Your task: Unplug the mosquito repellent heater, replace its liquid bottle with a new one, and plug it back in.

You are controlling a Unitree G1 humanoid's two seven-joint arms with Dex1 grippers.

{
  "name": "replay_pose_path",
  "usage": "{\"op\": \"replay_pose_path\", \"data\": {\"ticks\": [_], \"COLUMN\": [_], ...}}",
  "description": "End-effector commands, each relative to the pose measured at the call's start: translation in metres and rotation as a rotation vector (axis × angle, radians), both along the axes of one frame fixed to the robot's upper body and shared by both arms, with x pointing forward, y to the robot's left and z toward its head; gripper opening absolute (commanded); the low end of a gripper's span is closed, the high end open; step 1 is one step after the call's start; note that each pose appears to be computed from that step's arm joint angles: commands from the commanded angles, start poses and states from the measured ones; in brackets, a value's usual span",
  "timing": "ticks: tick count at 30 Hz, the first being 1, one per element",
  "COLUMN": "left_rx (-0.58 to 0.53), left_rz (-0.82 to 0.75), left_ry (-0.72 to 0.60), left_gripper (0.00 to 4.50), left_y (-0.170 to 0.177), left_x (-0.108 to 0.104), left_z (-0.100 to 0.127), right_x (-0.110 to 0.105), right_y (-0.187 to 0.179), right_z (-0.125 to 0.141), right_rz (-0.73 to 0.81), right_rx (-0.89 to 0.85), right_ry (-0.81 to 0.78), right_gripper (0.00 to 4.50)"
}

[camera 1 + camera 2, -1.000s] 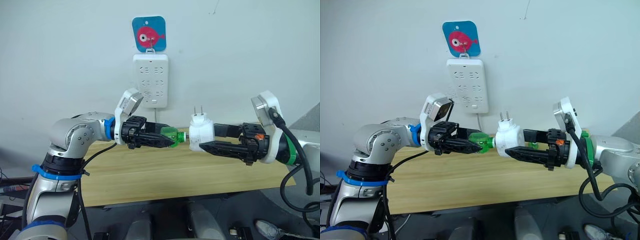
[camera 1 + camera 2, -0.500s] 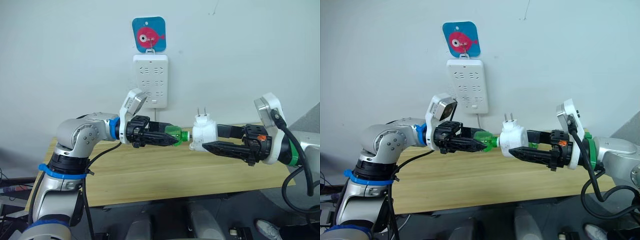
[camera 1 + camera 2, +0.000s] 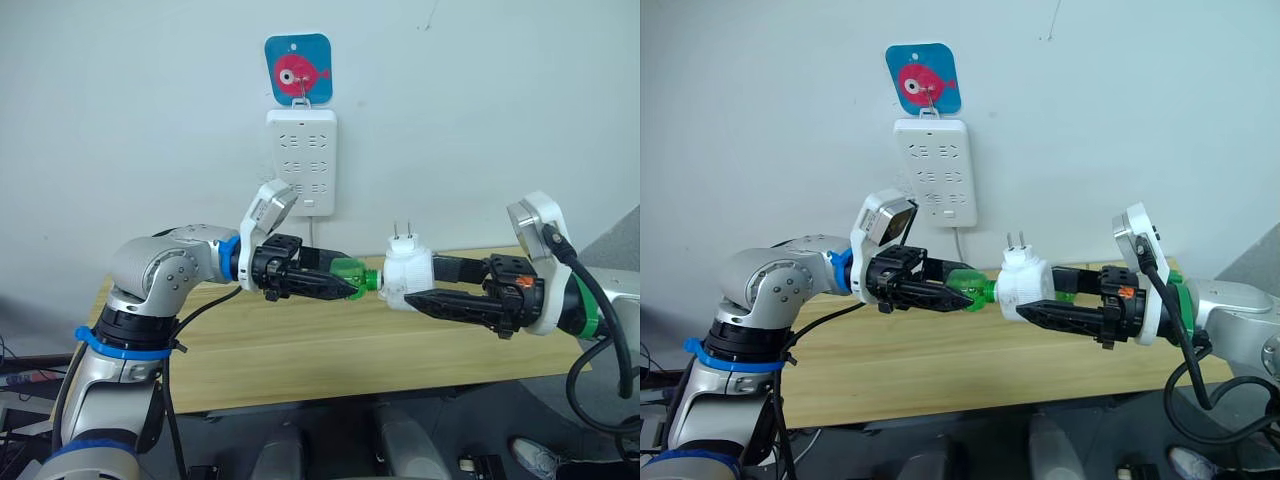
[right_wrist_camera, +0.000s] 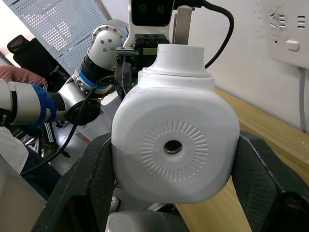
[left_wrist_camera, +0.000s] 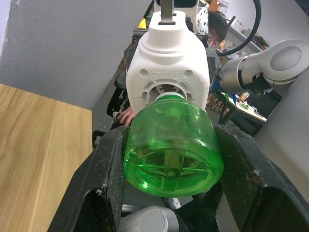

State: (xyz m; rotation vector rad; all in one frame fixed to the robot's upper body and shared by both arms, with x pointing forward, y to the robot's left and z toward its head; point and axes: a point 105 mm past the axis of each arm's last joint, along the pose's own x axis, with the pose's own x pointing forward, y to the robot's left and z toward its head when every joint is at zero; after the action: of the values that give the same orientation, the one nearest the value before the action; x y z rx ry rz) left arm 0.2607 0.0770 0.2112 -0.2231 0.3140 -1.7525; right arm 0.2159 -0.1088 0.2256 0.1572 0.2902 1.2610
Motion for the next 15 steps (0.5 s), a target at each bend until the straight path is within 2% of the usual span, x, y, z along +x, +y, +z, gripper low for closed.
{"op": "replay_pose_path", "data": {"ticks": [1, 15], "left_rx": [-0.027, -0.029], "left_rz": [-0.038, -0.062], "left_ry": [-0.05, -0.061], "left_gripper": [2.34, 2.34], "left_y": [-0.005, -0.013], "left_x": [-0.005, -0.01], "left_z": [0.01, 0.008], "right_x": [-0.003, -0.002], "right_y": [0.001, 0.018], "right_z": [0.015, 0.015], "right_rz": [0.001, 0.006], "right_rx": [0.034, 0.047], "right_ry": [-0.055, -0.081], "right_gripper": [2.99, 2.99]}}
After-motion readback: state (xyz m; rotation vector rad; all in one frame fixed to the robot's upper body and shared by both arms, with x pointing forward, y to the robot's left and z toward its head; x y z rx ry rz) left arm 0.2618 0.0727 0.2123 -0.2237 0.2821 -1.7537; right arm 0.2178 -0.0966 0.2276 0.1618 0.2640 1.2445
